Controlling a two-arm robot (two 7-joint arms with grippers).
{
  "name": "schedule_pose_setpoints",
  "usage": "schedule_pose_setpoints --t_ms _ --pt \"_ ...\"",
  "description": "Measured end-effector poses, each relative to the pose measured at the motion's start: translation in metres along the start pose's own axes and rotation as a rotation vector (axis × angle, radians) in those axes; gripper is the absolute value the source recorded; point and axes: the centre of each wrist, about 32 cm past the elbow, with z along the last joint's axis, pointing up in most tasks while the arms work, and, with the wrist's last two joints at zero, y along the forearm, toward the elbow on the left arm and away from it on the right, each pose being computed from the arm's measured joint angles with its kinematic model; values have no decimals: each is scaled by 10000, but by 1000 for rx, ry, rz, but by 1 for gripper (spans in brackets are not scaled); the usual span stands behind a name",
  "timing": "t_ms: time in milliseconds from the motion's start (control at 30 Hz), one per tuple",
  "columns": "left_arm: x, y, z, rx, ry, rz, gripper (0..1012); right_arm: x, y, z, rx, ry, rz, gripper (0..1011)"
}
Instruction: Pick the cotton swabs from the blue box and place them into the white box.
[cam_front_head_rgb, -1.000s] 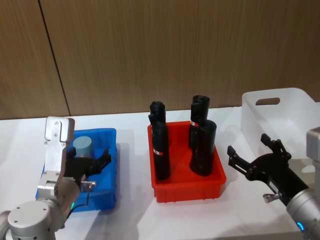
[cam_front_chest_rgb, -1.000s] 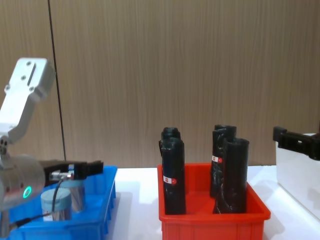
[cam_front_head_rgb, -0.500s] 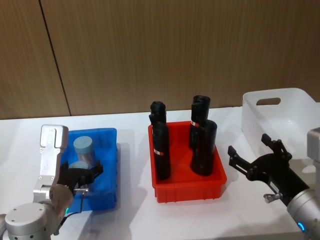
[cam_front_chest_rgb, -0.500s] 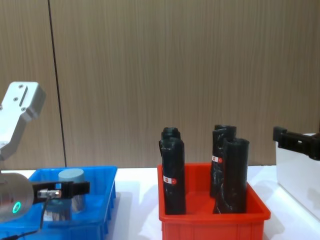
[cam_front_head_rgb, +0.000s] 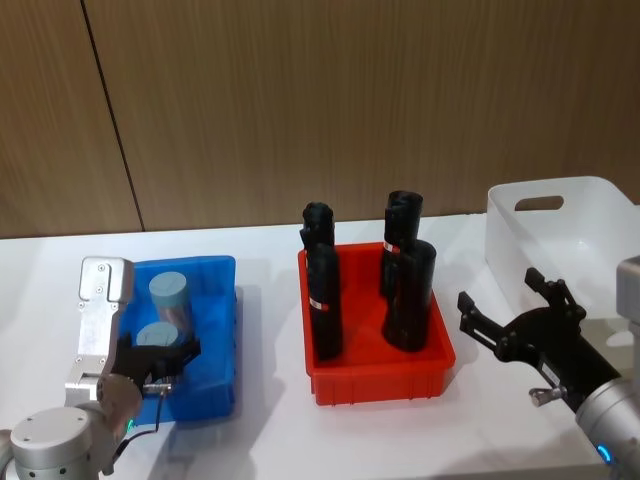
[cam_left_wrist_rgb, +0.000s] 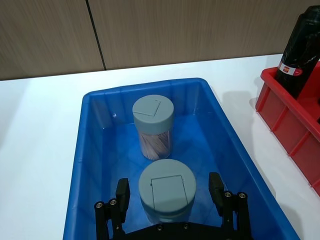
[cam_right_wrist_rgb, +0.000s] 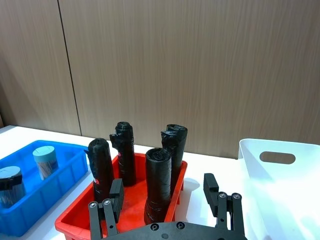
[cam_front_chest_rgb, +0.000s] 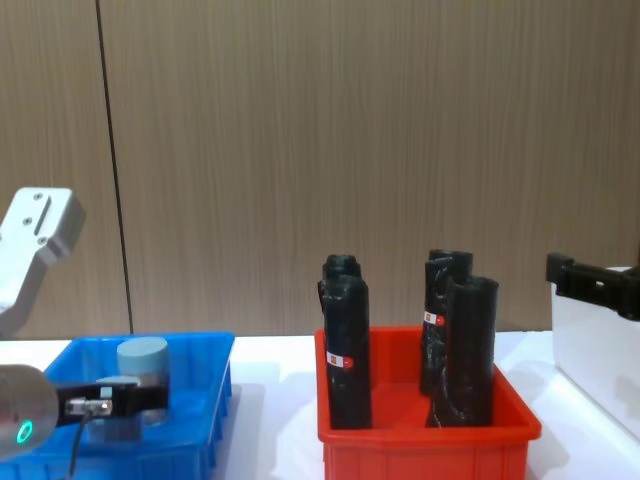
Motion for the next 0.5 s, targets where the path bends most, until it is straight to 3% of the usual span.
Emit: schedule_pose_setpoints --t_ms 133,367,433,500 --pt "16 -25 -18 8 -2 -3 990 0 0 0 0 0 0 1002" --pt "39 -58 -38 13 -19 -9 796 0 0 0 0 0 0 1002" --pt "44 -65 -37 13 -27 -10 783 0 0 0 0 0 0 1002" --pt "45 -67 -34 11 -34 -12 684 0 0 0 0 0 0 1002"
